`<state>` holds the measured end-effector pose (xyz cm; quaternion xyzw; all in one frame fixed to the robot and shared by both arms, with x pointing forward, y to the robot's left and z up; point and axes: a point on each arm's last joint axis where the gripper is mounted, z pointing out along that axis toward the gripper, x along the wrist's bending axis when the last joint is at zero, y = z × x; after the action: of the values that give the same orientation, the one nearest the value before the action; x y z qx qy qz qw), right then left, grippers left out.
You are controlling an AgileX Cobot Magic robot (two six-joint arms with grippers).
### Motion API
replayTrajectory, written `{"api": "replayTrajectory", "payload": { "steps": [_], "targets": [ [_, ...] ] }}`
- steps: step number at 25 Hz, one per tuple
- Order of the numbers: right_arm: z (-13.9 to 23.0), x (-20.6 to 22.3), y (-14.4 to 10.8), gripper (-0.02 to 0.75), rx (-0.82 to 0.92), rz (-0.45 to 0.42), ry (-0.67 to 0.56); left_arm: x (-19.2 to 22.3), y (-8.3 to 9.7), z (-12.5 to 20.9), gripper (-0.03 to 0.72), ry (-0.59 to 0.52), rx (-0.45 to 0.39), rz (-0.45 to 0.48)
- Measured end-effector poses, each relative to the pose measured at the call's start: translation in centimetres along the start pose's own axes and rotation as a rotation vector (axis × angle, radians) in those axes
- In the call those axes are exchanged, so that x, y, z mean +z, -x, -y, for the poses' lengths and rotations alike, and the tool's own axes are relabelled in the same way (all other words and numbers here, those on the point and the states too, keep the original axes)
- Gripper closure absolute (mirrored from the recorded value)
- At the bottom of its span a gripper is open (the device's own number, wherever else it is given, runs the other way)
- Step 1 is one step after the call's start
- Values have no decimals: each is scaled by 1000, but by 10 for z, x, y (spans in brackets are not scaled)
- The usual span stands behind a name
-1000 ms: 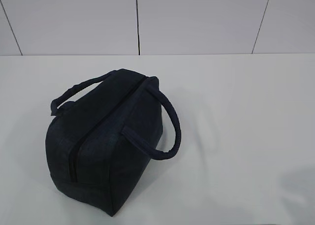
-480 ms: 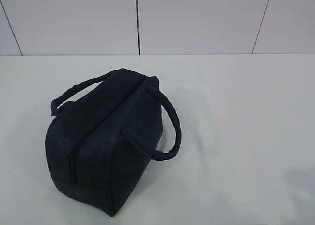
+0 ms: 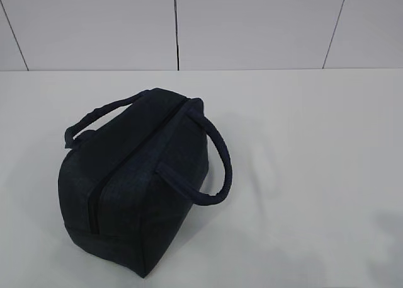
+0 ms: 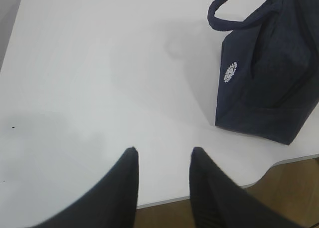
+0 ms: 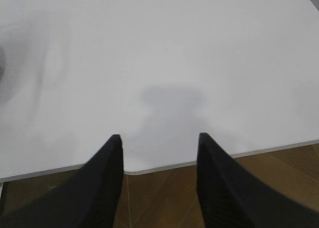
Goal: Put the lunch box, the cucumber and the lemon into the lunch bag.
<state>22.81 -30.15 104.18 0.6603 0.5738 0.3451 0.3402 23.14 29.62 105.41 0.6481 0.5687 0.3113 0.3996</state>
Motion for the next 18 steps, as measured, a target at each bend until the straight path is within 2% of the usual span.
{"api": "replayTrajectory", "payload": {
  "steps": [18],
  "targets": [
    [0, 0, 0, 377, 12, 19, 1, 0, 0, 0, 443, 0, -1, -2]
  ]
}}
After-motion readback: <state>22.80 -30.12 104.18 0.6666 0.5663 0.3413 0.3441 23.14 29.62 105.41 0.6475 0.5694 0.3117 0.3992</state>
